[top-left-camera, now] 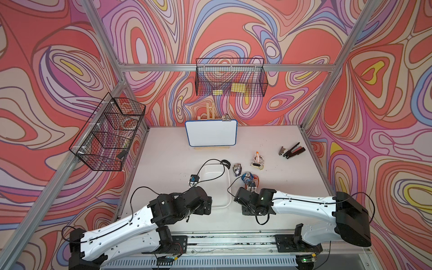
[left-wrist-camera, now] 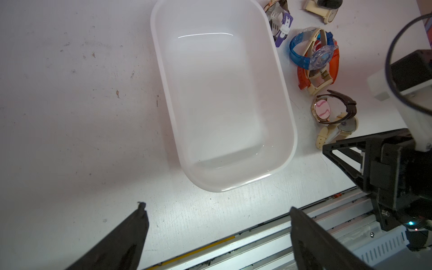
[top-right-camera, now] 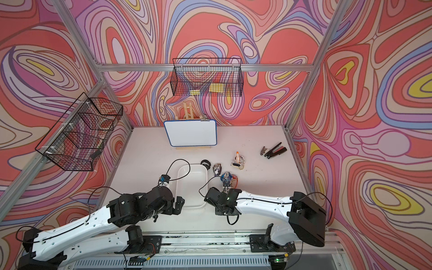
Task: Put the watch into the storage box
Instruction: Pick up the watch at the center of the board, then place the watch in the storage box, then pick up the watch at the center of the board.
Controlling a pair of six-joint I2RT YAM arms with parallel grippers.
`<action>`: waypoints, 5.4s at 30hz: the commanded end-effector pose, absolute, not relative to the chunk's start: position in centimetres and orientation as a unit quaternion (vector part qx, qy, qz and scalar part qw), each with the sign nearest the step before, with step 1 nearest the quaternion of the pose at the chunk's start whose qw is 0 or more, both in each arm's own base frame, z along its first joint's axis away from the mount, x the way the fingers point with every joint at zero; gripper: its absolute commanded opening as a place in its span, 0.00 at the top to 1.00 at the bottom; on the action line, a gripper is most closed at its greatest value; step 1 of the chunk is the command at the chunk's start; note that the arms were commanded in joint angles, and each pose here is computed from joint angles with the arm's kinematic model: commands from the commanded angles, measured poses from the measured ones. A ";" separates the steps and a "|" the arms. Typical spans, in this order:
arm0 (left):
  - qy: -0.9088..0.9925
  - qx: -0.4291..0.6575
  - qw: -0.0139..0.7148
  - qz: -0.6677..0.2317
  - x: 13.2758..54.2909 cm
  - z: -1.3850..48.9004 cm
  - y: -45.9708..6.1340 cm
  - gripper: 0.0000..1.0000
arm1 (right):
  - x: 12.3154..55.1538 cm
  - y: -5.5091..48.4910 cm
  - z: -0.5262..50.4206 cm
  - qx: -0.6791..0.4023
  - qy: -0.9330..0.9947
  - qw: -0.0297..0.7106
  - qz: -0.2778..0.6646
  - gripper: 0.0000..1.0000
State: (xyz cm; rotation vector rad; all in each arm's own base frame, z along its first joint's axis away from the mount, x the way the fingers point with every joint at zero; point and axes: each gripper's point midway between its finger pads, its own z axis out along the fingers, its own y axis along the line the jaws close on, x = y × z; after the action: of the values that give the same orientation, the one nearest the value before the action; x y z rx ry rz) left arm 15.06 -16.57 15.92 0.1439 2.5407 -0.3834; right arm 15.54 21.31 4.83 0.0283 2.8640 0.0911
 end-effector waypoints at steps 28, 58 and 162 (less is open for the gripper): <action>0.946 0.049 0.292 -0.132 15.2 15.7 -15.9 0.04 | 16.6 19.6 2.1 0.014 0.993 0.116 -0.001 0.71; 0.947 0.048 0.292 -0.122 15.3 15.4 -15.7 0.05 | 15.8 19.7 2.2 -0.002 0.995 0.101 0.007 0.69; 0.857 -0.141 0.098 -0.487 19.1 15.0 -39.1 0.27 | 29.5 14.8 17.5 0.057 0.943 0.189 0.270 0.32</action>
State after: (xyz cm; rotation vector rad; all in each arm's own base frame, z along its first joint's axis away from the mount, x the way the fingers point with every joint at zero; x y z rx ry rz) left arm 17.92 -37.71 14.76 -0.2610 2.6077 -1.3423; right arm 29.67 14.96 16.60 0.2056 2.6787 0.7482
